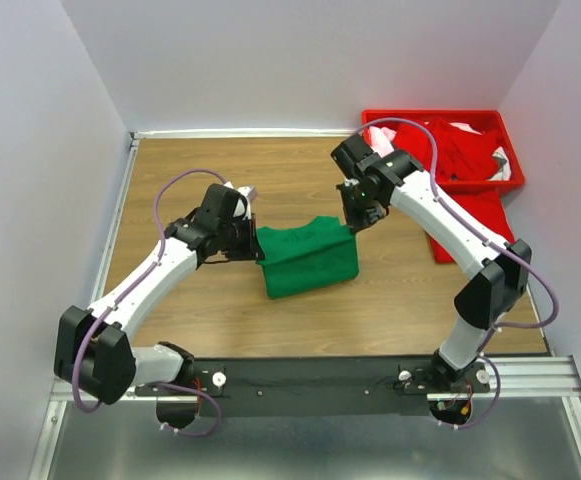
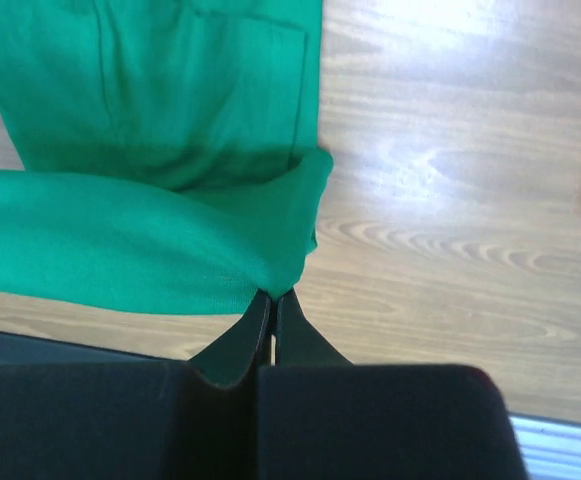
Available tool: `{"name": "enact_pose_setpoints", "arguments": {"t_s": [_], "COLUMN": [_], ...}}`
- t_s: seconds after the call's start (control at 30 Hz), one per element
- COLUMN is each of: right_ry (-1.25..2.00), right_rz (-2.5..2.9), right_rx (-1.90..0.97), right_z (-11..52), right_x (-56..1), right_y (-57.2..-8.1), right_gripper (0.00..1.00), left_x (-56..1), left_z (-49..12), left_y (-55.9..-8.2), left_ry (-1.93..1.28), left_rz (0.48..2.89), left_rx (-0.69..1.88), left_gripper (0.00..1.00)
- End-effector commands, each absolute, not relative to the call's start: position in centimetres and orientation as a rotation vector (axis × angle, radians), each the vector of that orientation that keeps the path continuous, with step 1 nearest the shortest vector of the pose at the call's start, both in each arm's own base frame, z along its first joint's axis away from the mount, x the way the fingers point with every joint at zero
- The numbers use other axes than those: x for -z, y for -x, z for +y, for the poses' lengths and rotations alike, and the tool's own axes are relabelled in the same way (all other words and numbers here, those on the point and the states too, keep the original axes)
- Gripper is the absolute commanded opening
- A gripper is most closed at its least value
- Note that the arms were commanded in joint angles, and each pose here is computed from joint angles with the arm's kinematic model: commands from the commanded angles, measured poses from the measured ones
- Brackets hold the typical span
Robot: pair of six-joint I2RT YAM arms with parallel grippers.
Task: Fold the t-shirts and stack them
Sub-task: Fold the tshirt
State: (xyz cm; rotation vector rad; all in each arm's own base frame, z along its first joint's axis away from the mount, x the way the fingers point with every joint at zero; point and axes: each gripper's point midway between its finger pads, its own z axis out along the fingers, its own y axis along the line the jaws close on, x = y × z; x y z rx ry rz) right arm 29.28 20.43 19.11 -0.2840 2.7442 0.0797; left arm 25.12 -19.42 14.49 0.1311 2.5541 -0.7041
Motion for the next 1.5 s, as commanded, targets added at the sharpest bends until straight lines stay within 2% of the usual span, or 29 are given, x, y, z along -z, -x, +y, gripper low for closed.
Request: {"name": "enact_pose_setpoints", "arguments": {"t_s": [0.0,0.67,0.7,1.03,1.07,1.1,1.13,1.17,1.2,1.27,1.3,1.37,1.47], "right_ry": [0.324,0.316,0.303,0.276,0.270,0.261,0.254,0.249,0.245,0.235,0.239,0.246,0.240], "right_rz": [2.733,2.792,2.794,2.787,2.785,2.783,2.761,2.746,2.729,2.669,2.655,2.624,2.527], "right_rx": [-0.042,-0.014,-0.012,-0.004,0.005,0.021,0.007,-0.004,-0.024,-0.067,-0.096,-0.147,-0.264], "right_z": [20.0,20.6,20.4,20.0,19.9,19.7,19.7,19.7,19.9,20.0,20.2,20.4,20.8], "right_x": [-18.9,-9.2,-8.8,-7.5,-7.5,-7.5,-8.4,-9.0,-9.7,-12.0,-12.6,-13.3,-16.1], "right_y": [-31.5,-38.2,-38.5,-39.6,-39.7,-39.6,-39.7,-39.7,-39.7,-39.6,-39.5,-39.0,-37.7], "right_gripper": [0.01,0.01,0.01,0.01,0.04,0.08,0.12,0.23,0.29,0.43,0.47,0.50,0.50], "left_x": [-14.3,-7.8,-7.4,-8.3,-8.5,-9.0,-9.5,-9.9,-10.8,-11.8,-12.0,-13.9,-16.0], "left_z": [-18.9,-17.6,-17.5,-16.9,-16.8,-16.7,-16.5,-16.5,-16.3,-16.0,-15.8,-15.7,-16.4], "left_y": [-26.6,-32.3,-32.6,-34.6,-34.5,-34.7,-34.7,-34.7,-34.6,-34.5,-34.3,-33.8,-32.4], "left_ry": [-0.165,-0.057,-0.049,0.002,0.005,0.010,0.017,0.019,0.028,0.041,0.050,0.057,0.036], "left_rz": [2.537,2.580,2.589,2.540,2.537,2.522,2.509,2.493,2.457,2.424,2.415,2.360,2.294], "left_rx": [0.701,0.586,0.576,0.501,0.499,0.489,0.488,0.489,0.490,0.483,0.474,0.503,0.560], "left_gripper": [0.00,0.00,0.02,0.07,0.12,0.24,0.32,0.40,0.59,0.75,0.82,0.83,0.79]}}
